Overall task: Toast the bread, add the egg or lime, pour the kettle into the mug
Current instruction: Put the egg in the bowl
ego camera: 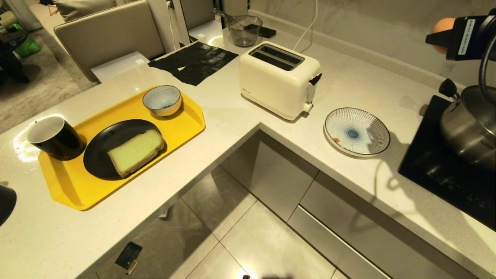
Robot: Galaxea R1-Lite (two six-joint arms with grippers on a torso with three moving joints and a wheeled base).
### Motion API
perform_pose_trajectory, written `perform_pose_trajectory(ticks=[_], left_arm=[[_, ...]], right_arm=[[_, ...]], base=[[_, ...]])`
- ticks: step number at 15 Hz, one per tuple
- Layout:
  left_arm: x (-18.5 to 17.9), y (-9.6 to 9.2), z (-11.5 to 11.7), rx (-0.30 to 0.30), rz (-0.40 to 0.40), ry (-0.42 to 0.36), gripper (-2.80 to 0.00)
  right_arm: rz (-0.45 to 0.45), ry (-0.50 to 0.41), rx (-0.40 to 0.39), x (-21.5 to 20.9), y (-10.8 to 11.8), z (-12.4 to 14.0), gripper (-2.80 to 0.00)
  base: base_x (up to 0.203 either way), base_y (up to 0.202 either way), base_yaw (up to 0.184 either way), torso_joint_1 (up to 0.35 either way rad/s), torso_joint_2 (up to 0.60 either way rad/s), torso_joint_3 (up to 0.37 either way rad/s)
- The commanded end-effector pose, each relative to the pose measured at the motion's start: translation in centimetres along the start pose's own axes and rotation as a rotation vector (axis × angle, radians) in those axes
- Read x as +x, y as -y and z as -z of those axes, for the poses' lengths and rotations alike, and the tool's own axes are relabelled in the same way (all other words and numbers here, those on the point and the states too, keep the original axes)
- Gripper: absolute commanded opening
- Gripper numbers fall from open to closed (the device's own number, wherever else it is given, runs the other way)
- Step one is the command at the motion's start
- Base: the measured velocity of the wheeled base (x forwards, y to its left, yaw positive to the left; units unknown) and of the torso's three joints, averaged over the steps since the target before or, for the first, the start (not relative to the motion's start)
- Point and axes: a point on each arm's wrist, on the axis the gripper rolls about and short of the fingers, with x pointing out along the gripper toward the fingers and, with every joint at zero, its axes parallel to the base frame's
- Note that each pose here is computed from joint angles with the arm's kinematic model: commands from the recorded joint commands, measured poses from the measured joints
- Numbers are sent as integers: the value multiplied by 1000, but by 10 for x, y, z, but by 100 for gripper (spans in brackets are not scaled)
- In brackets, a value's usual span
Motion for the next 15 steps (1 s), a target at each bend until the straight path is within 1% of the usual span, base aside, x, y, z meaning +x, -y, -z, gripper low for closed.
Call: perform_pose_trajectory(ticks=[1,4,6,12,13,15], left_arm=[[0,0,0,-1,0,0,-280],[0,0,0,-1,-1,0,-280],[0,0,0,-1,1,0,-280],[0,0,0,-1,-1,0,-280],[0,0,0,-1,-1,0,-280],[0,0,0,-1,-2,0,-280]], right_arm=[[-29,6,-2,2,-14,-3,-280],[-28,21,1,3,-23,-8,-280],[-29,22,2,3,-23,-9,-280],[-30,18,0,6,-25,-8,-280],[-29,18,2,6,-25,-8,-280],[-29,18,2,6,-25,-8,-280]], base=[[0,0,0,0,0,0],[0,0,0,0,0,0],[5,74,-12,2,-1,4],[0,187,-1,3,3,0],[0,125,6,2,2,6],[0,27,5,1,3,1]])
